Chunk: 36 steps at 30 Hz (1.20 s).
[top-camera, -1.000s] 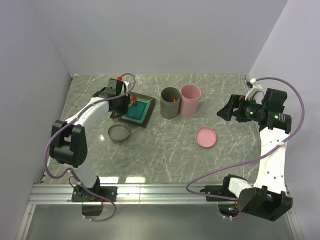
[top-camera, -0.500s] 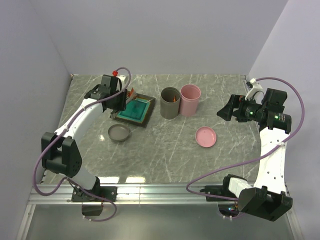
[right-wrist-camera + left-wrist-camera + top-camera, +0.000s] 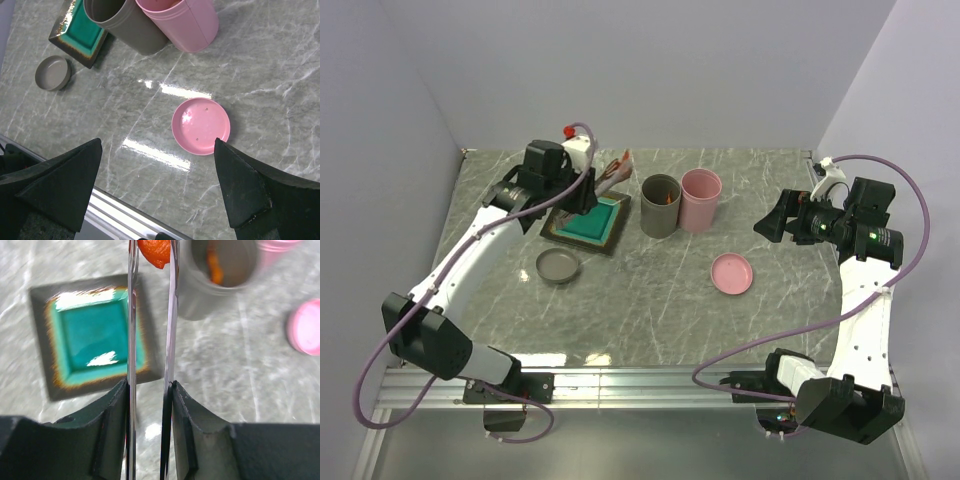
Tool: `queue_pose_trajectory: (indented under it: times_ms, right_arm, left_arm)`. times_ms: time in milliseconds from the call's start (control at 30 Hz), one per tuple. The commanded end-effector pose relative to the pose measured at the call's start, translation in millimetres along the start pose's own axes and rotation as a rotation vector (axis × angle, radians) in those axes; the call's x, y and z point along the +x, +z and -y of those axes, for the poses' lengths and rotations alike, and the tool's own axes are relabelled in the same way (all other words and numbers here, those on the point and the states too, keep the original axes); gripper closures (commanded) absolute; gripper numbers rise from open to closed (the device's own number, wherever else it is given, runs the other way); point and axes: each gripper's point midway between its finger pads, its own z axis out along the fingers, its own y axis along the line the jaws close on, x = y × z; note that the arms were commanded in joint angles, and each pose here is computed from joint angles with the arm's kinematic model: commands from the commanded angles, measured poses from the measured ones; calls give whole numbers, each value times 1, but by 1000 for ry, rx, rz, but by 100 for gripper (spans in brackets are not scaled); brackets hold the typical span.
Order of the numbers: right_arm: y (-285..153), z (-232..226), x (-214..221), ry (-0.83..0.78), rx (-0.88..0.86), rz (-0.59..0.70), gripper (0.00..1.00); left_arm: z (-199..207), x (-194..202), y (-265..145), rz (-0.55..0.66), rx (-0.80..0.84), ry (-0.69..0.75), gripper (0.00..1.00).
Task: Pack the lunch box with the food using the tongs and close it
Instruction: Place the food into the lunch box
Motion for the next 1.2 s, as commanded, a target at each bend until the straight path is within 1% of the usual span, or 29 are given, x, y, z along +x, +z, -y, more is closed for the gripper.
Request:
queue_pose_trajectory:
  times_ms: [0, 100, 300, 433, 633, 733, 767, 867, 1067, 1167]
  right_arm:
    - [-6, -1, -6, -24, 15, 36, 0]
    - [-6, -1, -6, -26, 17, 38, 0]
    - [-6, 0, -6, -23, 21, 37, 0]
    - [-7, 0, -6, -26, 26, 38, 0]
    - [-8, 0, -7, -30, 28, 43, 0]
    - [-8, 0, -7, -30, 29, 43, 0]
    - [-8, 0, -7, -30, 29, 43, 0]
    - [-8, -1, -7, -30, 28, 43, 0]
    - [-9, -2, -8, -33, 26, 46, 0]
    - [-9, -3, -8, -34, 23, 48, 0]
  left_arm:
    - [33, -33, -11, 102, 104, 90, 75]
    - [55, -35, -7, 101, 153, 127, 75]
    - [73, -33, 9, 73, 180, 156, 73]
    - [74, -28, 23, 51, 171, 155, 73]
    - [75, -25, 31, 37, 166, 155, 70]
    - [75, -23, 31, 25, 171, 159, 66]
    - [76, -23, 31, 24, 173, 157, 62]
    - [77, -26, 28, 33, 175, 151, 55]
    - [80, -34, 18, 50, 183, 147, 47]
    - [80, -37, 12, 60, 184, 142, 46]
